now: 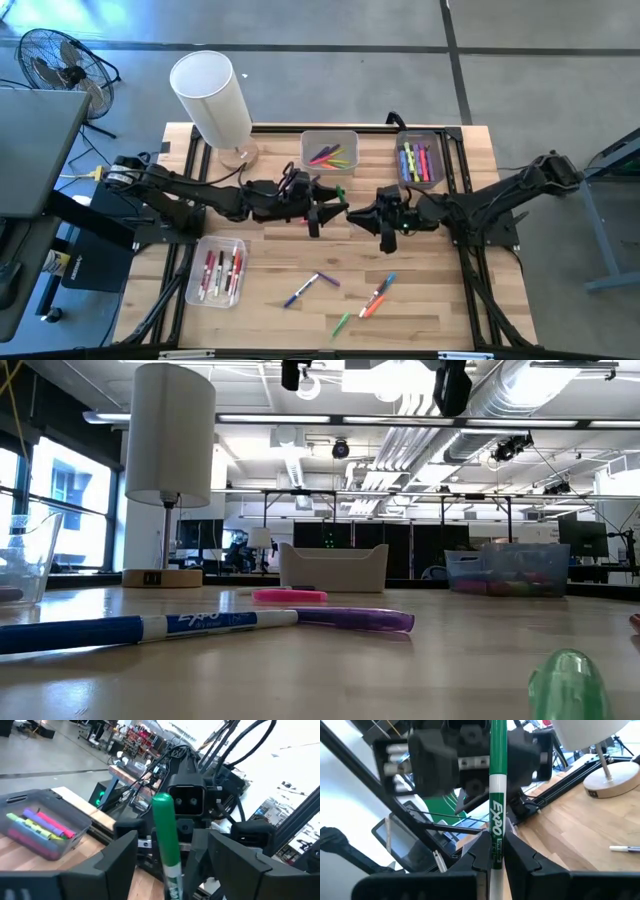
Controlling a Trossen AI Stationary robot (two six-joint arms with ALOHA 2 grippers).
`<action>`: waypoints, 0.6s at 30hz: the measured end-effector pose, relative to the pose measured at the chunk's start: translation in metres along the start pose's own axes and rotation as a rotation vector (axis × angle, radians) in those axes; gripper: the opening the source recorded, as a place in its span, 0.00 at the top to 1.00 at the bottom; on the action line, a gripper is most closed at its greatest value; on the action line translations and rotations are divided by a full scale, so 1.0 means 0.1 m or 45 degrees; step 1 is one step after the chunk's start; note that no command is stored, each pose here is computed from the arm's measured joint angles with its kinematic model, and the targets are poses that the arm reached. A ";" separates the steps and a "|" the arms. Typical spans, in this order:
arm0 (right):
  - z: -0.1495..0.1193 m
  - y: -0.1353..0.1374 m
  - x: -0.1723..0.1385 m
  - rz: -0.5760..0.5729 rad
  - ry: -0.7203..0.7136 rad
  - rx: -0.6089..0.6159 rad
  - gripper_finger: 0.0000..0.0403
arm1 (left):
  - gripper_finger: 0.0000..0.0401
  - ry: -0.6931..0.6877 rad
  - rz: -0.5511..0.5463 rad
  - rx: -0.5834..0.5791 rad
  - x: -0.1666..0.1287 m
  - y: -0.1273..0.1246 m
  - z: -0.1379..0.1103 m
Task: Pick & Place Markers
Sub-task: Put the green marker pen into the transparent bin
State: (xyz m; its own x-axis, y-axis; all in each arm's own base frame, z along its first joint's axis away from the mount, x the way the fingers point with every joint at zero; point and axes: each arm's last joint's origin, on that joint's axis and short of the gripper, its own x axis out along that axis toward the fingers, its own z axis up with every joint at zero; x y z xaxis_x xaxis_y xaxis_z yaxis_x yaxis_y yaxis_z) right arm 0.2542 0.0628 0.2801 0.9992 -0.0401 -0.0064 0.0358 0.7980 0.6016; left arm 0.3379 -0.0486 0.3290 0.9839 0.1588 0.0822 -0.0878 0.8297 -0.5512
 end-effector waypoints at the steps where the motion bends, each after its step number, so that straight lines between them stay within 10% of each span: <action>1: 0.01 -0.01 0.00 -0.003 -0.001 -0.001 0.93 | 0.44 0.000 -0.003 0.000 0.02 0.01 -0.02; 18: 0.03 -0.06 0.02 0.003 0.023 -0.066 0.93 | 0.91 0.023 0.003 -0.055 0.04 0.02 -0.07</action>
State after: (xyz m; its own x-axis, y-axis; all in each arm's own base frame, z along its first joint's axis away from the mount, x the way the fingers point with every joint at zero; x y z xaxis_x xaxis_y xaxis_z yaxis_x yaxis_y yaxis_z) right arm 0.2559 0.0568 0.2788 0.9994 -0.0275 -0.0197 0.0339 0.8282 0.5594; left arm 0.3427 -0.0497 0.3225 0.9864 0.1509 0.0657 -0.0841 0.8054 -0.5868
